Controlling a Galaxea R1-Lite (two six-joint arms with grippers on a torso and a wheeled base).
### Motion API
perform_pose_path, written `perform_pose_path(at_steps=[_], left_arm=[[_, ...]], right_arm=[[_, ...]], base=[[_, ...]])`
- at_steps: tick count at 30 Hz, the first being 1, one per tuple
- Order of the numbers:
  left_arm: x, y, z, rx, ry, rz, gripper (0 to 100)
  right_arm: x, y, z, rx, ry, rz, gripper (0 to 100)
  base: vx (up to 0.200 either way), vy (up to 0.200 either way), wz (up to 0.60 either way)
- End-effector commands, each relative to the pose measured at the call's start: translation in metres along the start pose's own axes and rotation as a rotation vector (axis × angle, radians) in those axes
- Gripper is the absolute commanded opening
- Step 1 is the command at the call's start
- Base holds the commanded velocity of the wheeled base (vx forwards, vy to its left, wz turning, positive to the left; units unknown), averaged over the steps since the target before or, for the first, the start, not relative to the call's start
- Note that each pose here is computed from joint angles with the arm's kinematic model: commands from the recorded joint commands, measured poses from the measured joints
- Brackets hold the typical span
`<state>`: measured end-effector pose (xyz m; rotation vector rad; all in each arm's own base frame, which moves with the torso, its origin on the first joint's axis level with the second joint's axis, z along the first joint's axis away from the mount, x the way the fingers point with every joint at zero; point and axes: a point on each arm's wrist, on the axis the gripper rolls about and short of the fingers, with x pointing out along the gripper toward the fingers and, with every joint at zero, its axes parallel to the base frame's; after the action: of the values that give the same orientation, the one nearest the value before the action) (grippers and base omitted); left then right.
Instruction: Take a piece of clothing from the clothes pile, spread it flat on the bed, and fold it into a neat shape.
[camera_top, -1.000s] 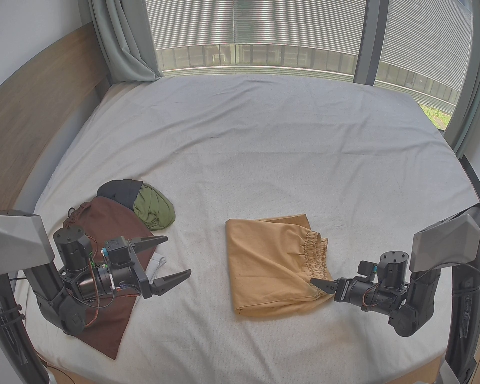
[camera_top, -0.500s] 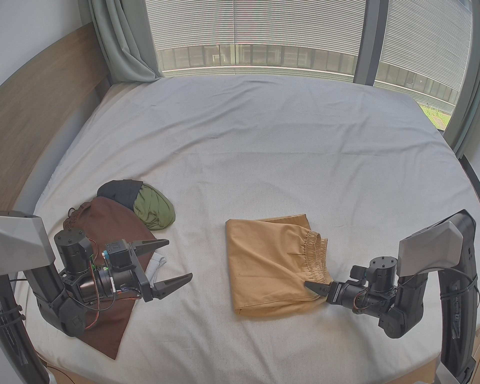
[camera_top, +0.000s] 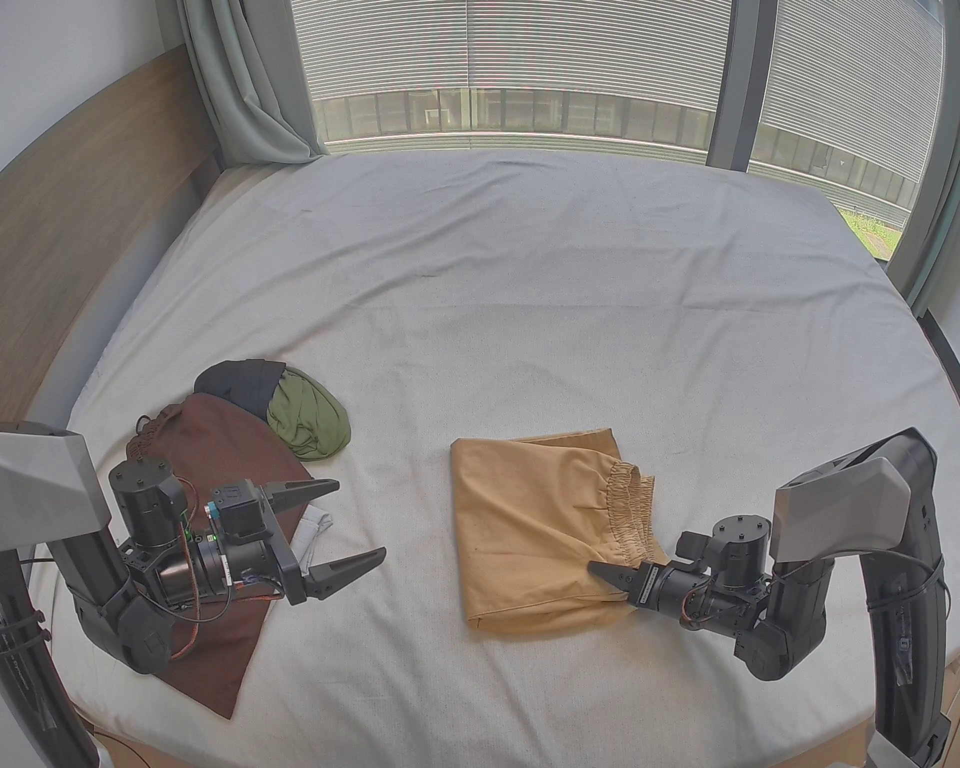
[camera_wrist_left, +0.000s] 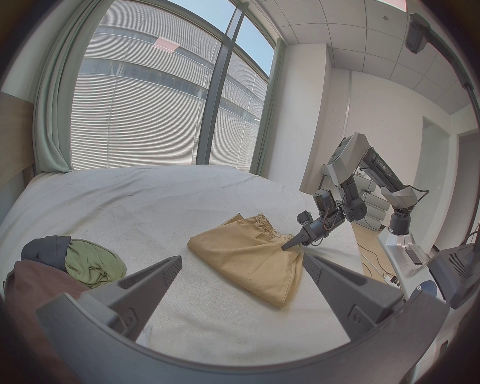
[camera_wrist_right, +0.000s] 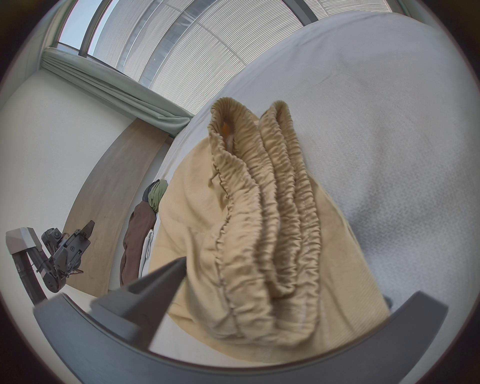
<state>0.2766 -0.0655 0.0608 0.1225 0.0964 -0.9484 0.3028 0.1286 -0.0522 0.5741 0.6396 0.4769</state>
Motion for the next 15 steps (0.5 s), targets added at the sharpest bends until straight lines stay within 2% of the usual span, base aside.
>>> perform_pose_path(at_steps=[1,9,15], left_arm=[[0.000,0.000,0.000,0.000,0.000,0.000,100],[0.000,0.000,0.000,0.001,-0.001,0.001,100],[-0.001,0.000,0.002,0.005,-0.005,0.004,100]], right_arm=[[0.001,-0.001,-0.001,-0.001,0.002,0.001,0],[0.000,0.006,0.000,-0.007,-0.001,0.017,0],[-0.014,0.031,0.017,-0.014,-0.055,0.078,0]], base=[[0.000,0.000,0.00],[0.000,0.000,0.00],[0.000,0.000,0.00]])
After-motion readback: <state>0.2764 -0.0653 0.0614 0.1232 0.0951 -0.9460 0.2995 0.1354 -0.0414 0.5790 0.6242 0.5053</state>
